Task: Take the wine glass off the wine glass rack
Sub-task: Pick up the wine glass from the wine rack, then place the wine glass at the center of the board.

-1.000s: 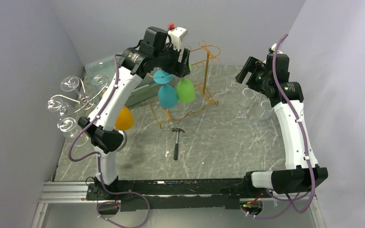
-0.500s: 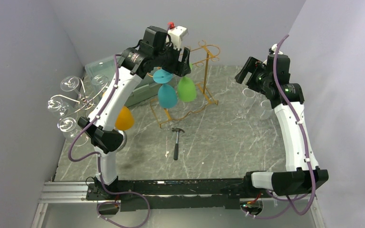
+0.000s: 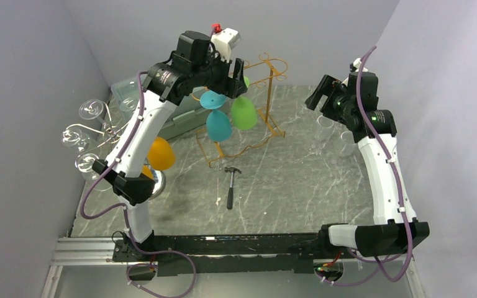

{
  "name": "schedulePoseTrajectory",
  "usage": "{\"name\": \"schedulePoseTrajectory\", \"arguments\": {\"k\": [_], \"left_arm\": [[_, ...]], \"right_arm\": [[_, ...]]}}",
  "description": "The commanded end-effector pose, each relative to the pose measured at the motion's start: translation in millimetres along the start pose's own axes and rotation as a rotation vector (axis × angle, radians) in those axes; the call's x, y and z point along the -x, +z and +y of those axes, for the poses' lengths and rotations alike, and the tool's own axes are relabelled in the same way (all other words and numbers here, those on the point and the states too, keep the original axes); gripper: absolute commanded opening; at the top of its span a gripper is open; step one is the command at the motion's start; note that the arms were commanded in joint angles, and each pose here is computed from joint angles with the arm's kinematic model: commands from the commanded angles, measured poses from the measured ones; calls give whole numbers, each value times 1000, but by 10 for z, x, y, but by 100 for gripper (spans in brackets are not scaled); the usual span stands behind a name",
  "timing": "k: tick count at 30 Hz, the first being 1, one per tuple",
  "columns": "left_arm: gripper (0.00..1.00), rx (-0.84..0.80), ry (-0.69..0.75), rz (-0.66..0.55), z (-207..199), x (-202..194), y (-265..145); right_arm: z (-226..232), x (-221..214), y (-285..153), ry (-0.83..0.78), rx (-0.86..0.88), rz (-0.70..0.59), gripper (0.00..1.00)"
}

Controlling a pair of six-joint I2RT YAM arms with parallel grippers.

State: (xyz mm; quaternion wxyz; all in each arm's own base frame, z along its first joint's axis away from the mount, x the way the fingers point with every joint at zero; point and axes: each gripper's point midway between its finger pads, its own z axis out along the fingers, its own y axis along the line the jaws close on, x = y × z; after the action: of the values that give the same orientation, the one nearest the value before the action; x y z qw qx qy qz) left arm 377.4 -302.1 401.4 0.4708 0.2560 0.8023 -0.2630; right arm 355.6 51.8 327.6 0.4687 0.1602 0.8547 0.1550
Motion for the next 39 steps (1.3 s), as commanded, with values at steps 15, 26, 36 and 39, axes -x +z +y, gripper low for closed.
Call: {"name": "schedulePoseTrajectory", "arguments": {"k": [15,26,36,39], "left_arm": [[54,-93,-38,-66,-295,150,-245],[53,-112,-88,-77,-377,161,-312],[52,-154,-193,-102,-489,234,-361],[52,-165,-229,-113,-520,259,-381]], "right_arm": [[262,30,-192,13,130,-65,89],[594,-194,-350,75,318,-44,89],[1047,-565,-594,220,581,-24,92],[1058,-670,-634,271,613,-27,93]]}}
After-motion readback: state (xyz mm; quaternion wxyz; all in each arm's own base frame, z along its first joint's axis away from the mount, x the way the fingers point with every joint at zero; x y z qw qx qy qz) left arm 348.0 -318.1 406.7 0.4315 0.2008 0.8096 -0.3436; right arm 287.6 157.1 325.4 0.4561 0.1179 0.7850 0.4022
